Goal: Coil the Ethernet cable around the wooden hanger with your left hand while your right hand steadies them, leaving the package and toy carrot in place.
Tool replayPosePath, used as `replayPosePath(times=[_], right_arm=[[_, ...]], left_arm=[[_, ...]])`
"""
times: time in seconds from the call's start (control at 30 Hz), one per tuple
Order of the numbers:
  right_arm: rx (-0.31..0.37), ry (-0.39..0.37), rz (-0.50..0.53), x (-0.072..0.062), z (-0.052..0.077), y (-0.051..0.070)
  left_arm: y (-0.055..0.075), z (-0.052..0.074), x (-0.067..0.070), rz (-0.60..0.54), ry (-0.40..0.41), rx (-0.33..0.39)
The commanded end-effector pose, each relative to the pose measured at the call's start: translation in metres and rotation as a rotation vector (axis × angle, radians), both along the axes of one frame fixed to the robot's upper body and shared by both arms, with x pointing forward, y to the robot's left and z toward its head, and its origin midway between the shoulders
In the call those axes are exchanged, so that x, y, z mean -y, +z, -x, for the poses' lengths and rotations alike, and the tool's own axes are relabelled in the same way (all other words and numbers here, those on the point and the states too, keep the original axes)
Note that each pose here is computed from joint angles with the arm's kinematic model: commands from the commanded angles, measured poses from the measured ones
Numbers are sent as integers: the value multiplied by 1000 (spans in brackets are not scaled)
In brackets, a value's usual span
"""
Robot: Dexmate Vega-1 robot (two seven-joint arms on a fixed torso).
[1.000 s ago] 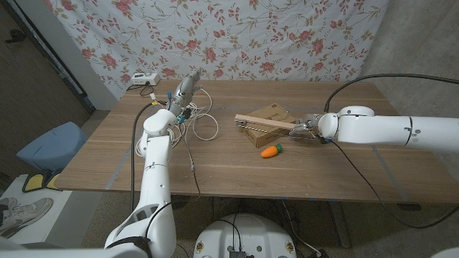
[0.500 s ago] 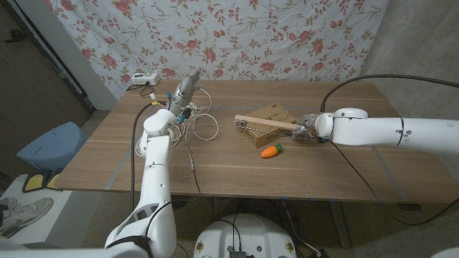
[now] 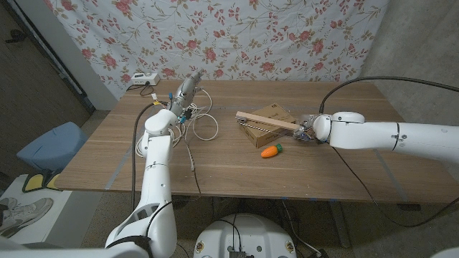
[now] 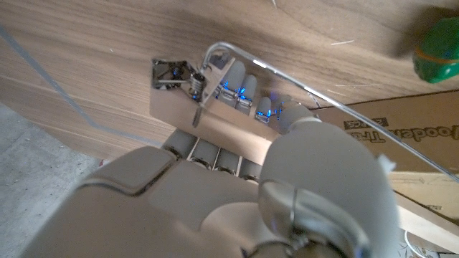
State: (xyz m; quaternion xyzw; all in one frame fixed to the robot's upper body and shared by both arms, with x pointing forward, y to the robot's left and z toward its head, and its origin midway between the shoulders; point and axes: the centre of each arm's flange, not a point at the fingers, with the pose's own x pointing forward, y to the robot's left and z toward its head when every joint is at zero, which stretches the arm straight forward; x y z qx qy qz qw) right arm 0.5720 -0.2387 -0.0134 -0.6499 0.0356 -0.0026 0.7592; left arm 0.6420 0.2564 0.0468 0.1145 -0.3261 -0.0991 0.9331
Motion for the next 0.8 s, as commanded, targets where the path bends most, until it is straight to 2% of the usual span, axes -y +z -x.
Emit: replayPosePath(times=[0.03,0.23,0.27,0.33,0.37,0.4,0.43,0.57,0.7,0.8], right_arm=[[183,-11,-55,16,17,5],[311,-29,-72,26,30,8],[355,-28,-86,29,33,8],[378,-25,-94,31,35,8],[414,-23,-105,34,37,7],[416,-23,-108,34,37,7],[451,-19,-111,36,39,7],[508,-10,-130,38,42,7],[536,10,-146,38,44,8],[546,23,-150,37,45,8]], left_arm=[[2,1,6,-27,26,-11],[4,3,8,-52,37,-18],[4,6,8,-67,61,-24],[5,8,8,-77,84,-27],[6,13,8,-97,135,-24],[6,13,8,-97,139,-26],[7,19,7,-127,205,-24],[11,35,6,-190,339,-31],[15,53,2,-270,459,-40],[19,63,-2,-343,504,-61]])
